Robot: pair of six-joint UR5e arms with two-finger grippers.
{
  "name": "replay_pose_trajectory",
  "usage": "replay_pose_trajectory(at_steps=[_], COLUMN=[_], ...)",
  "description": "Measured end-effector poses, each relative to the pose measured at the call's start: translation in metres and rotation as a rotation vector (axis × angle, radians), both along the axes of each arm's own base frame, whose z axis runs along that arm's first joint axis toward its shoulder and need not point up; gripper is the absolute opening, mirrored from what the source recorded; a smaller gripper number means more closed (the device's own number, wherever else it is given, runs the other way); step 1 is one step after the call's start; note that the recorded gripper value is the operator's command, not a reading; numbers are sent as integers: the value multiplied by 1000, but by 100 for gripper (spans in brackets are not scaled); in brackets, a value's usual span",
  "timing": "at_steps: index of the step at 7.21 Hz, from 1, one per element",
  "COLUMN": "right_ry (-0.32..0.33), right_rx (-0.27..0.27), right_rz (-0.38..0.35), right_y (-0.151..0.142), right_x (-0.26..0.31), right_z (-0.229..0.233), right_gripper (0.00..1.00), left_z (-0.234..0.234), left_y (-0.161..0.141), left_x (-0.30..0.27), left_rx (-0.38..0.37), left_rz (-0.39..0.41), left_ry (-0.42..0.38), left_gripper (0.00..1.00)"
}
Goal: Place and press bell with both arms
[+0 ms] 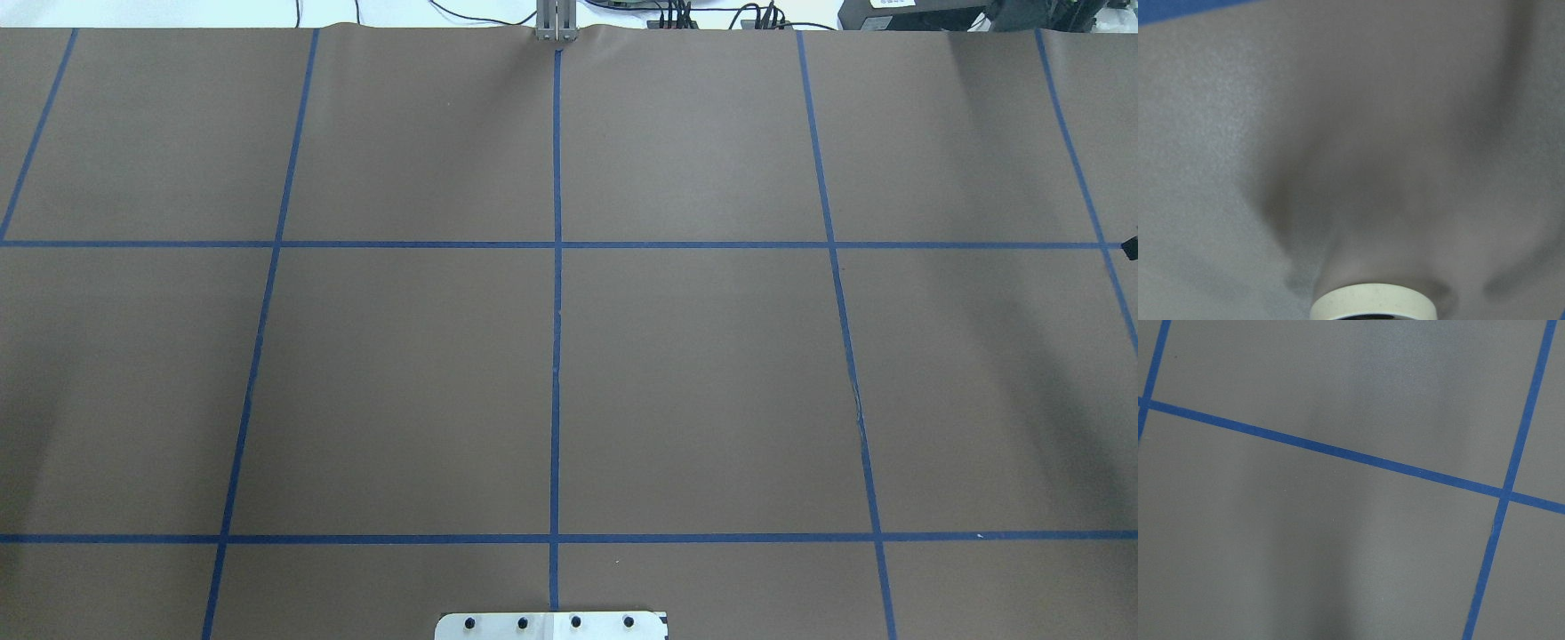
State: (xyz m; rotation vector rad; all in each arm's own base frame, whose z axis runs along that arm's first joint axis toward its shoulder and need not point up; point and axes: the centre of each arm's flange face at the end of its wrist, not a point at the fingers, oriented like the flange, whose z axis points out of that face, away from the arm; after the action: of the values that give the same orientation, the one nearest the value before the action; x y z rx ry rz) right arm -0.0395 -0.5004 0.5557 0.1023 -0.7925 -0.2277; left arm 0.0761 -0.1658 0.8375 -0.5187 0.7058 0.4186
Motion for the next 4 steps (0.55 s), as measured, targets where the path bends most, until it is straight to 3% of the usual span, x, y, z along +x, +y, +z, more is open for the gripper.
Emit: replay_pose_trajectory(at_steps=[1,2,4], right_ry=[0,0,-1], right_rx=[0,0,0], right_rz=[-1,-3,-5], right_y=[0,0,0], right_x=[-1,-1,-3], right_z=[0,0,-1], right_gripper=[100,100,100], left_z=[1,2,3], left_y=[1,1,2], left_x=[0,0,1], left_rx=[-1,-3,-5], left_rz=[3,6,8], left_ry=[-1,-3,-5], left_gripper=[58,50,24])
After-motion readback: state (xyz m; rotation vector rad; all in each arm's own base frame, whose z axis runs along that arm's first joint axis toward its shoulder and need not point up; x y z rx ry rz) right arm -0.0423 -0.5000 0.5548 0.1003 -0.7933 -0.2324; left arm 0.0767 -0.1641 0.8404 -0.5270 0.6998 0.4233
